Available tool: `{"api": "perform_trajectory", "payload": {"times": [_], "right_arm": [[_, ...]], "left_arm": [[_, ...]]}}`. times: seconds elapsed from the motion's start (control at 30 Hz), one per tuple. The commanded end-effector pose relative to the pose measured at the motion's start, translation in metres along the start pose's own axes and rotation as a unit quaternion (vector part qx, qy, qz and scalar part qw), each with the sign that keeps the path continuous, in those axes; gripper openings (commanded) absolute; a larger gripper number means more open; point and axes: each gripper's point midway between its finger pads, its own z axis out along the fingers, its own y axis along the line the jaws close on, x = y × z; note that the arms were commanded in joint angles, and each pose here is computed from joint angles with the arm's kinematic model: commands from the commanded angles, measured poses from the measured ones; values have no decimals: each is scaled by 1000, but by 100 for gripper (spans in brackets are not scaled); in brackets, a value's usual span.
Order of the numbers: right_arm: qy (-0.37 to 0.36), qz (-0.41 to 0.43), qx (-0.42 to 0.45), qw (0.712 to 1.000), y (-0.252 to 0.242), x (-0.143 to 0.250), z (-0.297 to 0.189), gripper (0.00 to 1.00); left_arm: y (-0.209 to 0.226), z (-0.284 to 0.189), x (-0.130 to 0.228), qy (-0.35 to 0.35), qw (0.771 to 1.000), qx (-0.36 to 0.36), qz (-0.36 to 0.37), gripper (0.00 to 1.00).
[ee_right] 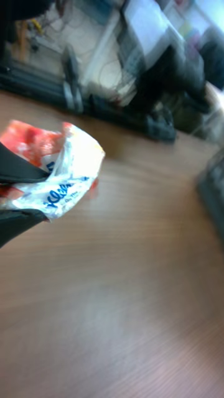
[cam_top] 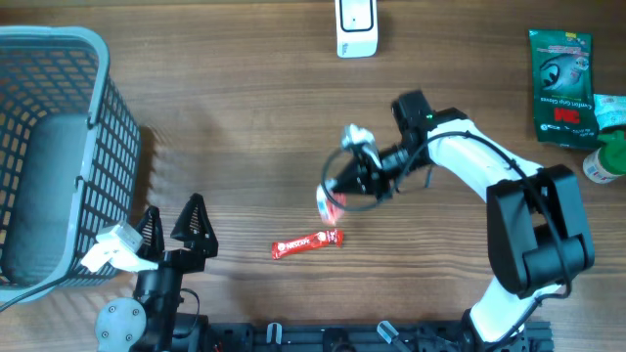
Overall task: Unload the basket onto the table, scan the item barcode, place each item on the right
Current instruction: 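Lift the box up to the barcode scanner, then carry the box to the right table edge and release it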
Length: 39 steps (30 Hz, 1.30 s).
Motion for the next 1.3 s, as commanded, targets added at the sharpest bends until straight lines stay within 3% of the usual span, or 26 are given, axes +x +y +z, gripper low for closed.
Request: {"api": "perform_trajectory", "payload": {"times": [0.0, 0.17, 0.23, 0.3, 0.43, 0.63, 0.7, 0.8, 1.07, 1.2, 1.27], "right_arm": [[33, 147, 170, 974, -61, -22, -24, 4], [39, 74, 206, 975, -31, -89, -66, 5], [70, 67, 262, 960, -14, -93, -92, 4], [56, 71, 302, 949, 13, -107, -113, 5], [46, 75, 443, 892, 23, -115, -160, 5], [14, 42, 584, 811, -61, -133, -193, 5], [36, 22, 640, 767, -98, -131, -207, 5], [72, -2, 674, 735, -134, -129, -214, 4], [114, -205, 738, 633, -225, -173, -214, 4], [193, -315, 741, 560, -269, -176, -194, 5], [231, -349, 732, 538, -284, -175, -181, 4]], "left_arm": [[-2, 0, 3, 5, 1000, 7, 4, 100], [-2, 0, 3, 5, 1000, 7, 4, 100], [-2, 0, 3, 5, 1000, 7, 4, 100], [-2, 0, 3, 5, 1000, 7, 4, 100], [-2, 0, 3, 5, 1000, 7, 4, 100], [-2, 0, 3, 5, 1000, 7, 4, 100], [-2, 0, 3, 5, 1000, 7, 4, 100], [-2, 0, 3, 5, 1000, 7, 4, 100], [-2, 0, 3, 5, 1000, 7, 4, 100], [-2, 0, 3, 5, 1000, 7, 4, 100], [-2, 0, 3, 5, 1000, 7, 4, 100]]}}
